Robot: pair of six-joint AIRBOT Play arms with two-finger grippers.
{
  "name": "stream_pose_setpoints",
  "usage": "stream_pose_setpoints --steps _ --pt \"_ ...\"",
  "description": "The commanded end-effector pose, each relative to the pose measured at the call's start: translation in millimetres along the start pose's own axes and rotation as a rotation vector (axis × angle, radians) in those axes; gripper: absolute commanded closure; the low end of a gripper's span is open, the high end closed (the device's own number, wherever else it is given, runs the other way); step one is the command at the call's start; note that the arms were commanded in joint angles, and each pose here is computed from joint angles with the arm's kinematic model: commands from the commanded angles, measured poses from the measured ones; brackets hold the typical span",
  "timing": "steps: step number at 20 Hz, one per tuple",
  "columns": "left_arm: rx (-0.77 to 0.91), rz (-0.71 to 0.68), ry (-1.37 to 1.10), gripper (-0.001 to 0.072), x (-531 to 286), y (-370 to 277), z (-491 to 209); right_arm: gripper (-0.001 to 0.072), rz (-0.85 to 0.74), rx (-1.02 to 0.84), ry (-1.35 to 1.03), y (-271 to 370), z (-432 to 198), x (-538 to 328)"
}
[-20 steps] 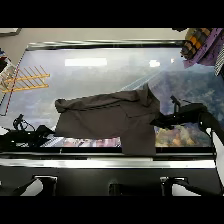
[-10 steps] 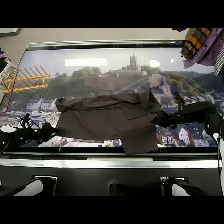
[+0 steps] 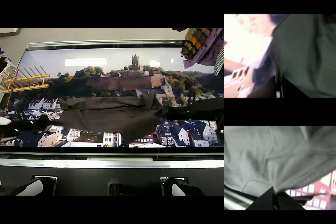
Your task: Fold the clothes and pants, and hang the long-sleeved shirts on hangers.
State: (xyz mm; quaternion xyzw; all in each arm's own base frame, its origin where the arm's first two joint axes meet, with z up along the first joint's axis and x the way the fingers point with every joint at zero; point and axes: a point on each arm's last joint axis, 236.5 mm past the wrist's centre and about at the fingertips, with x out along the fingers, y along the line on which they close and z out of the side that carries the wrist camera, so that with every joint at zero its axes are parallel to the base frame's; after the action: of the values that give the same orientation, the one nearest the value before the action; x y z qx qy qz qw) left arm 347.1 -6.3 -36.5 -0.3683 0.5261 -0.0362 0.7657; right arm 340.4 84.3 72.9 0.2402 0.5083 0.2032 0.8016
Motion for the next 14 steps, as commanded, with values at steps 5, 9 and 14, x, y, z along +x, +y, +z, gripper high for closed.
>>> stream_pose_setpoints --steps 5,9,14 --pt "0.381 -0.166 -0.476 0.0694 -223.6 -202.2 85.3 0.0676 -0.021 -0.398 -0.469 139.9 84.2 -173.1" --pt "0.438 -0.110 -0.721 0.0693 -350.2 -249.2 41.0 0.0676 -0.062 -0.550 -0.714 225.0 34.2 -288.9" --pt "0.411 0.028 -1.015 0.0693 -444.8 -234.7 -15.8 0.0676 -0.097 -0.499 -1.102 272.3 -29.5 -404.6"
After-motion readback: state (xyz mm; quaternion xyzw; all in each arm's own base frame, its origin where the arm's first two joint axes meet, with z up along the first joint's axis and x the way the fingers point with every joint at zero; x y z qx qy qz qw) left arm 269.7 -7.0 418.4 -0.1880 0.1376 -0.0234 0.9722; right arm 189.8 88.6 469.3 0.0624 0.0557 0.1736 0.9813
